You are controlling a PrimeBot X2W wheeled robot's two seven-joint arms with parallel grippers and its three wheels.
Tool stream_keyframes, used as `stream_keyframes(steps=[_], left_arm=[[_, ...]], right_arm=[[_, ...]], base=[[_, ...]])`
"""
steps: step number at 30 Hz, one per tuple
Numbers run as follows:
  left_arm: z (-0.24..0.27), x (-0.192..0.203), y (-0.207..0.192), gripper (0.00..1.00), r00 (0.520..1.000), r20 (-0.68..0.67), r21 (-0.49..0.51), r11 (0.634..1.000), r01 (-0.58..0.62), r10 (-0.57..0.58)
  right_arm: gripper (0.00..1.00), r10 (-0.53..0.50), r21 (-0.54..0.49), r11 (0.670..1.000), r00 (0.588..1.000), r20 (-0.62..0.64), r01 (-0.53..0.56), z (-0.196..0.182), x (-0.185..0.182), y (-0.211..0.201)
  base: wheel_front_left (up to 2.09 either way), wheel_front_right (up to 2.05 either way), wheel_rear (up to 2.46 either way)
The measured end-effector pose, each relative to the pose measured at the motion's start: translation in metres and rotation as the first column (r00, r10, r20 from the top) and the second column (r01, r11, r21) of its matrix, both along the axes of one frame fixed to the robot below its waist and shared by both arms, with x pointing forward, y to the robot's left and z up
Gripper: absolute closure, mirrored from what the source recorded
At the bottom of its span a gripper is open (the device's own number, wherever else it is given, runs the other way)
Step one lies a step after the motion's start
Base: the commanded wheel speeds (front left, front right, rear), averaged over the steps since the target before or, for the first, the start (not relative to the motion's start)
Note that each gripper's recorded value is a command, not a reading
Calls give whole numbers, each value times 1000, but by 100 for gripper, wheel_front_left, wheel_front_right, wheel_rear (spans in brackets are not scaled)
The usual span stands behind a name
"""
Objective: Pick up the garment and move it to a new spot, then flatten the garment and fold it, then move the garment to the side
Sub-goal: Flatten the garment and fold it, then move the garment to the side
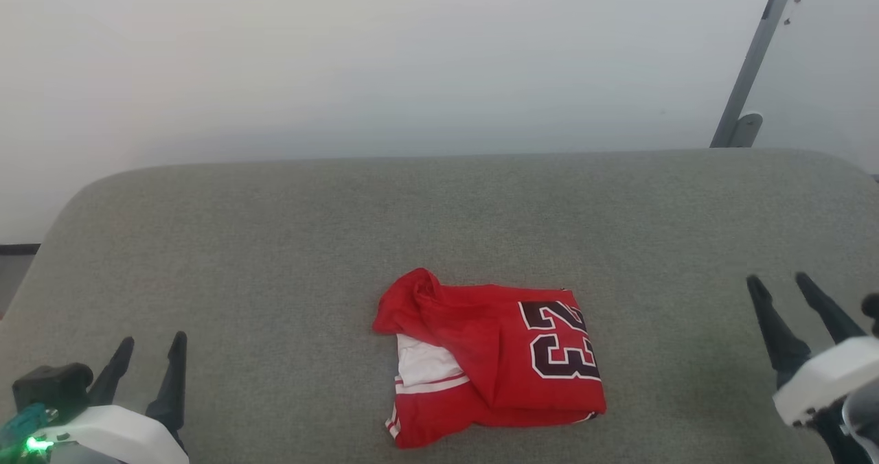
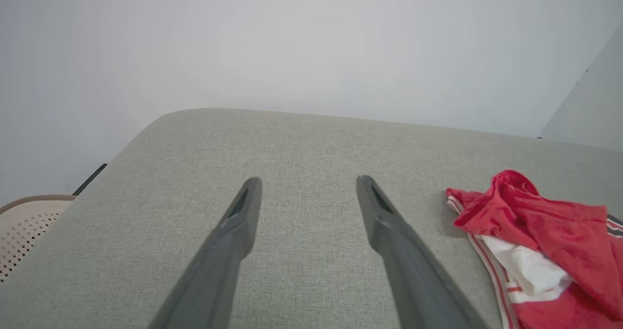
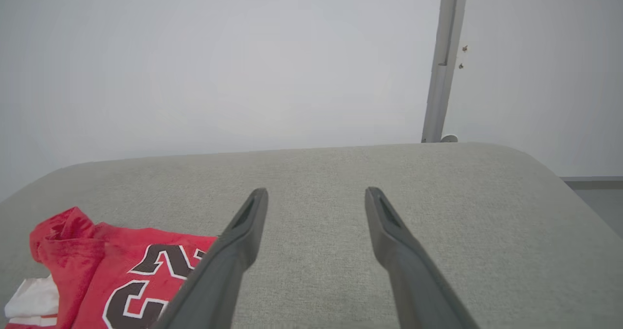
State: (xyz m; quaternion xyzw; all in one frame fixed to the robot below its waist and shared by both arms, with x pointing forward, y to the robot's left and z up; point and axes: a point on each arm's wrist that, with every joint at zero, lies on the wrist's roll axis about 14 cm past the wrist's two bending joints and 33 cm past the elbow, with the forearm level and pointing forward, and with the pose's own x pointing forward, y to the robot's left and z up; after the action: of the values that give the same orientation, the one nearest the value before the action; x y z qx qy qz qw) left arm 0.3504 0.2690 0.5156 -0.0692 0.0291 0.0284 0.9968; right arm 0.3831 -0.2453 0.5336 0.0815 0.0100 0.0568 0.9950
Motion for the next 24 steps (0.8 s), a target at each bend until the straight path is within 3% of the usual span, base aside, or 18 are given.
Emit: stream_keyframes(steps=[24], left_arm=[[5, -2, 0, 0, 1000, 20, -3, 1000, 0, 0]], right_arm=[[0, -67, 25, 997, 998, 0, 67, -4, -22, -9]], base=[[0, 0, 0]])
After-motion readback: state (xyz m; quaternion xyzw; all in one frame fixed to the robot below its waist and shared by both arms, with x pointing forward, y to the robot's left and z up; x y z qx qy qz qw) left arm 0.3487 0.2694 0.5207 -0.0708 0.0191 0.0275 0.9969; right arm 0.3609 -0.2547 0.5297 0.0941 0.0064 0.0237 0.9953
